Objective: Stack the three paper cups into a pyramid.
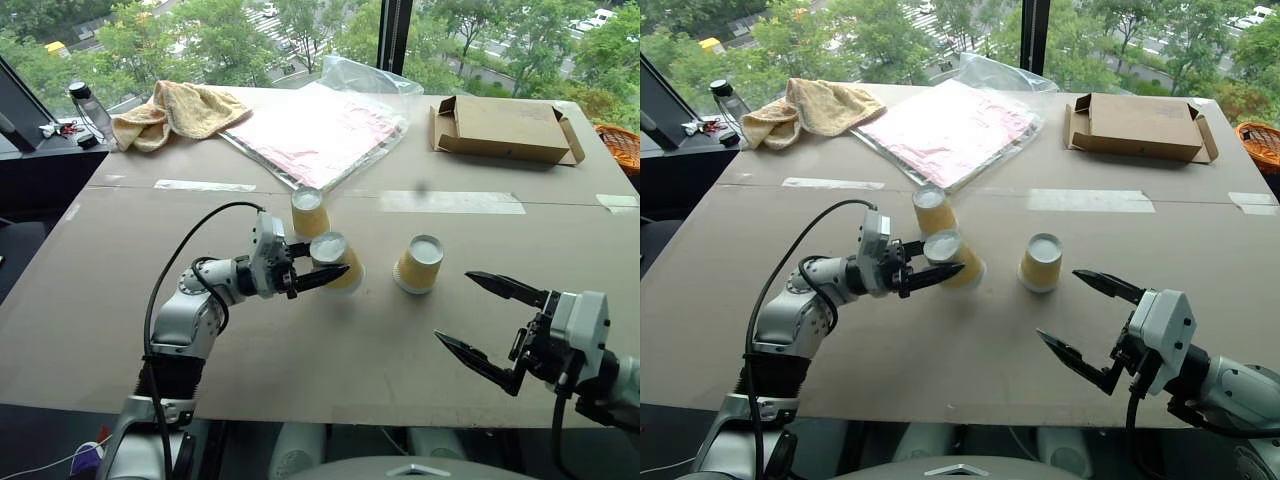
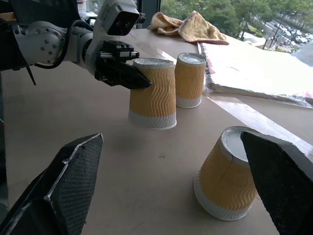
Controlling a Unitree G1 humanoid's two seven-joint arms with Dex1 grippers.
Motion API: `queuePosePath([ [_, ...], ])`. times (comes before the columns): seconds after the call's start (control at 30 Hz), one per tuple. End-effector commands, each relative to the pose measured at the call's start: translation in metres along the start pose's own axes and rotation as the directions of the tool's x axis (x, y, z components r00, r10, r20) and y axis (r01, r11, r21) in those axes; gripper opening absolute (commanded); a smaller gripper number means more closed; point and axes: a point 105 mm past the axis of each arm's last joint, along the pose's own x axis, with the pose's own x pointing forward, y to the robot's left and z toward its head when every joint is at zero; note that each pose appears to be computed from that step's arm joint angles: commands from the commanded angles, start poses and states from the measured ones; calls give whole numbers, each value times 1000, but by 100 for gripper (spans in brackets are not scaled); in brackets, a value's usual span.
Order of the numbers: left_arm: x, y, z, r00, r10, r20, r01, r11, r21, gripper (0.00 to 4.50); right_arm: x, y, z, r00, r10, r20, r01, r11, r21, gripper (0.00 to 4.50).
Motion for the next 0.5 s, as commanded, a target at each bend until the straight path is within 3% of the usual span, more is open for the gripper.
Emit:
queuePosePath([
  [0.03, 17, 1, 3, 1000, -17, 3, 17, 999, 41, 251, -2, 4, 13, 999, -25, 28, 26, 999, -42, 450],
  [0.5, 50, 1, -25, 991, -85, -102, 98, 988, 123, 251, -6, 7, 18, 993, -117, 13, 118, 991, -59, 450],
])
